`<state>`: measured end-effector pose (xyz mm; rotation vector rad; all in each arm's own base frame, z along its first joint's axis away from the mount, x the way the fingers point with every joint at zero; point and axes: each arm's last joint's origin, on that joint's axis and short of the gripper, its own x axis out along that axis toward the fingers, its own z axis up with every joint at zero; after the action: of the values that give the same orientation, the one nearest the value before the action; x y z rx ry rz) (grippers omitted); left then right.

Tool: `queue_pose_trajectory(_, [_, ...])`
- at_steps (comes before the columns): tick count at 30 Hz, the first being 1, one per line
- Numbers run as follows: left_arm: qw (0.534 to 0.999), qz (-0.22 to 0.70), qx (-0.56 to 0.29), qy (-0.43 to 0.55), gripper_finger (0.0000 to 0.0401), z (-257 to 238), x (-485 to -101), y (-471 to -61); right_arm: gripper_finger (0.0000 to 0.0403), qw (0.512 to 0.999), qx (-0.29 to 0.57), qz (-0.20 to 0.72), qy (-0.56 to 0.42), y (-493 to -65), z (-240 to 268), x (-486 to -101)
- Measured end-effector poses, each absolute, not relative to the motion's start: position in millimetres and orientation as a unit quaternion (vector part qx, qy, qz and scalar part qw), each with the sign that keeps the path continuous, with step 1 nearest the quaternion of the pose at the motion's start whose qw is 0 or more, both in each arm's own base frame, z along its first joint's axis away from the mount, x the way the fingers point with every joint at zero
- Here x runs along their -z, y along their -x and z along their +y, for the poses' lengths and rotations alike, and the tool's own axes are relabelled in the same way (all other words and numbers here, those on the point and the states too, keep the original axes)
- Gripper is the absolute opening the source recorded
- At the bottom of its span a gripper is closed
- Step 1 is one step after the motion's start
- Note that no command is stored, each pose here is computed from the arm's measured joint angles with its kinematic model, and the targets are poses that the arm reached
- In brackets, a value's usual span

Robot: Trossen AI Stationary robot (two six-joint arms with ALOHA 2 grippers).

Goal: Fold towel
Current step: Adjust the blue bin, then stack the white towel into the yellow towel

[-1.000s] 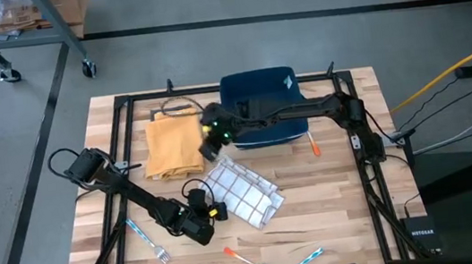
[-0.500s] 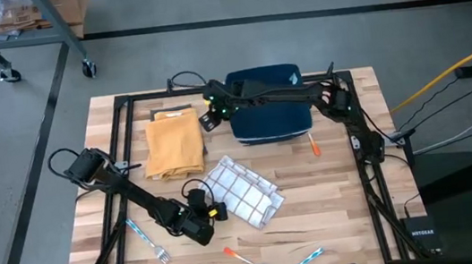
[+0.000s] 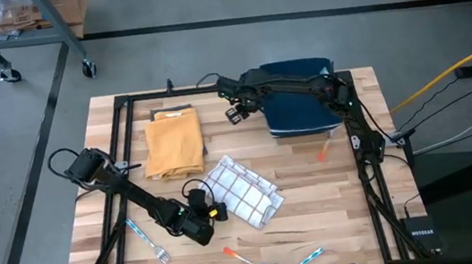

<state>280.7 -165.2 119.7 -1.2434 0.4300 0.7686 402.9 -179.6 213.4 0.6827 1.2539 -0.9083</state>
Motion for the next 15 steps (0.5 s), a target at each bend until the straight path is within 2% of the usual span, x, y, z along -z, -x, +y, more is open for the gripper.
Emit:
queue_pose_trajectory(6, [0.730,0.199,-0.346,0.555,0.0164,-164.8,-119.6,-280.9,0.0138,0.667,0.402,0.551,-0.299,-402.6,-181.8,-214.5])
queue_pose_trajectory(11, [0.730,0.198,-0.347,0.555,0.0164,-164.8,-119.6,-281.0,0.0138,0.683,0.350,0.540,-0.344,-408.8,-179.8,-219.2])
queue_pose_trajectory(15, [0.725,0.195,-0.349,0.561,0.0164,-164.6,-119.6,-281.0,0.0138,0.695,0.302,0.530,-0.382,-413.3,-177.7,-237.4])
